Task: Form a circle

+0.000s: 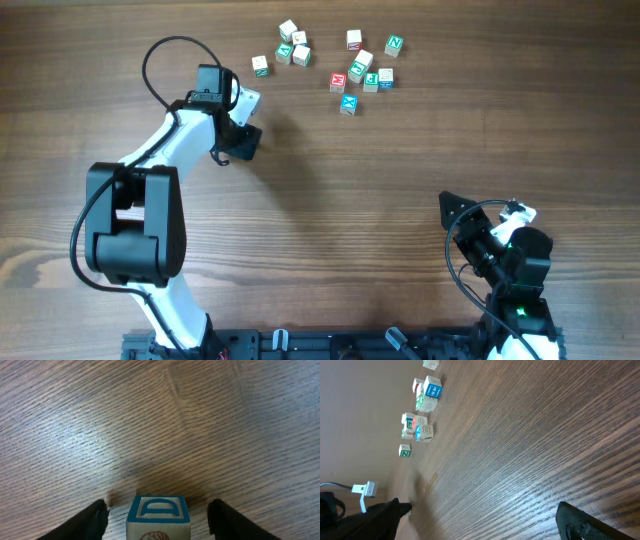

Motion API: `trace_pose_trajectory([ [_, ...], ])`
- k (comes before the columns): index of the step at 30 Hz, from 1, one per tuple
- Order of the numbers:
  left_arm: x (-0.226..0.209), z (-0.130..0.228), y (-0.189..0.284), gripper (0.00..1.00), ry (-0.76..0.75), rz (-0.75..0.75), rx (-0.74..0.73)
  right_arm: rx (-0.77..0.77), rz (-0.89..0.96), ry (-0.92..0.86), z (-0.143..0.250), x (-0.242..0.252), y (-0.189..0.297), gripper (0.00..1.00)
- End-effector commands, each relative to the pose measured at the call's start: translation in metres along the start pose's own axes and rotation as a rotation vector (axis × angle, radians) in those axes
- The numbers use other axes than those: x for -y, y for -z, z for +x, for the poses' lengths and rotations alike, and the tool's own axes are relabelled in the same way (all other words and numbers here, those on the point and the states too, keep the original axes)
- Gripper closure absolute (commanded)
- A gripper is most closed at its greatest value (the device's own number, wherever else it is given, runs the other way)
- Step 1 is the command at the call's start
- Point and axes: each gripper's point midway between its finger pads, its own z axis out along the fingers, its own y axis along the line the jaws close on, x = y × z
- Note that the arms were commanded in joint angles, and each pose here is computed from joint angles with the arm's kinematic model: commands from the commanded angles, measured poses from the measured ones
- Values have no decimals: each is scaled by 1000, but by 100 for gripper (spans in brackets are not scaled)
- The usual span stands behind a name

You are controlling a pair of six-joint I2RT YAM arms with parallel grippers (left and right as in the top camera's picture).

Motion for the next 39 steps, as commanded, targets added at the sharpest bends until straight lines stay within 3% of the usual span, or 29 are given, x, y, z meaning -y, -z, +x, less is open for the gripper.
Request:
trace_pose_trajectory([
  [1, -3, 6, -2, 23, 0, -9, -14, -6, -9, 2, 1, -2, 0, 0],
  [4, -6, 7, -2, 19, 0, -30, -21, -6, -9, 2, 1, -2, 0, 0],
  [10, -20, 11, -1, 36, -1, -109, -45, -6, -9, 2, 1, -2, 0, 0],
  [15, -20, 11, -1, 37, -5, -109, -44, -6, -9, 2, 1, -2, 0, 0],
  [20, -23, 13, 0, 30, -61, -124, -60, -6, -8, 2, 1, -2, 0, 0],
  [28, -29, 15, 1, 11, -75, -162, -74, -6, -9, 2, 1, -2, 0, 0],
  [39, -42, 19, 4, 6, -164, -234, -109, -6, -8, 2, 1, -2, 0, 0],
])
